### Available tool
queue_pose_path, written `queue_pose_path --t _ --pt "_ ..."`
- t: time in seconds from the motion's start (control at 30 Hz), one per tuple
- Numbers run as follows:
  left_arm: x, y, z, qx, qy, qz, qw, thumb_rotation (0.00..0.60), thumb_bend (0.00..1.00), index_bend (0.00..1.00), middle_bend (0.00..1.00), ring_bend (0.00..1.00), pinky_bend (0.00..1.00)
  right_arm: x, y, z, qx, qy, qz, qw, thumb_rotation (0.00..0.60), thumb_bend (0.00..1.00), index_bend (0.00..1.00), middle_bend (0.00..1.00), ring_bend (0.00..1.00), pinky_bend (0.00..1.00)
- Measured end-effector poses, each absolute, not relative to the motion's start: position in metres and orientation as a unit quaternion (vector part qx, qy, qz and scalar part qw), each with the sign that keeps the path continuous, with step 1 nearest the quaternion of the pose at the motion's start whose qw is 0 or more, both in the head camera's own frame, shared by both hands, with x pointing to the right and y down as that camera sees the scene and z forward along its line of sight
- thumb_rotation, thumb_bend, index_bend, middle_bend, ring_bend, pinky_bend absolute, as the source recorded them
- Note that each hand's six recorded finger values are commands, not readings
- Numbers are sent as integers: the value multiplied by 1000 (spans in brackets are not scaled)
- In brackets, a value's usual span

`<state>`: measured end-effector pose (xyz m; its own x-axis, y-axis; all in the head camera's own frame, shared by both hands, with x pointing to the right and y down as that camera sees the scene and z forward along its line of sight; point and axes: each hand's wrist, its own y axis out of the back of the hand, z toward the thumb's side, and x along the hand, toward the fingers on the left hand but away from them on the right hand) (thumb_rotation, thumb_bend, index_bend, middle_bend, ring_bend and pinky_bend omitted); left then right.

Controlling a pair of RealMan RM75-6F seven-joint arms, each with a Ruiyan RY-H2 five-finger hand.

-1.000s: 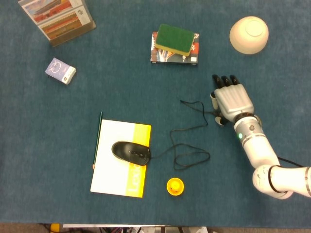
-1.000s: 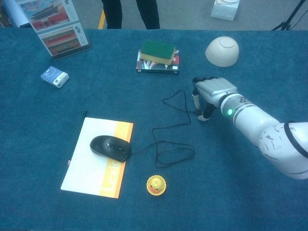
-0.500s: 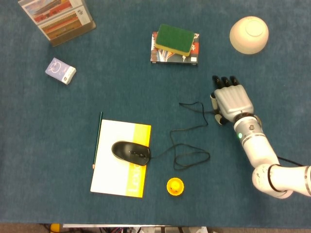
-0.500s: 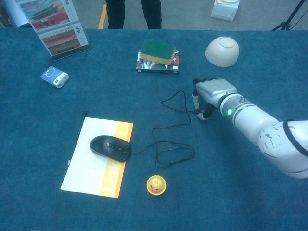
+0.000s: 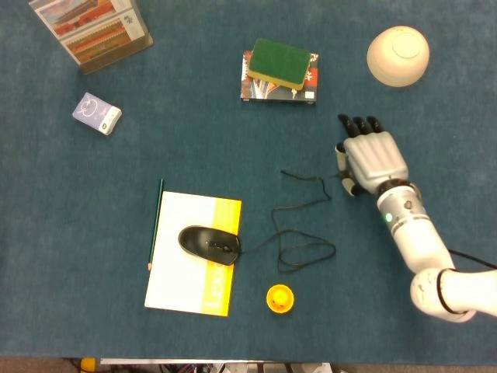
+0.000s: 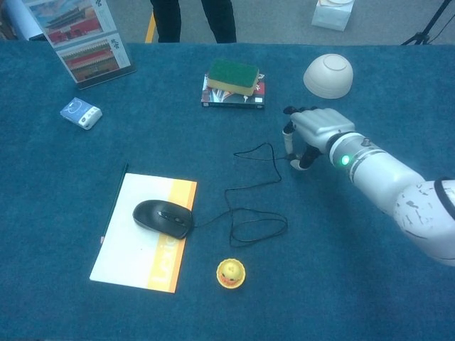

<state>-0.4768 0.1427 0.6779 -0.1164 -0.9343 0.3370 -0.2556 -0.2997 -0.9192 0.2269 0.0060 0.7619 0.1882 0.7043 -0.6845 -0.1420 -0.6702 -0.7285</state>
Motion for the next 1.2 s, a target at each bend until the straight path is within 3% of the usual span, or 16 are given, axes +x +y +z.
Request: queue_pose_path --t 0.53,1.2 --pt "-453 120 683 -608 491 -536 320 600 241 386 430 345 500 220 6 683 -751 -313 462 354 600 335 577 23 0 1" --pt "-392 73 700 -655 447 -504 343 600 241 386 429 345 500 215 21 615 -851 -391 239 256 600 323 586 47 0 1"
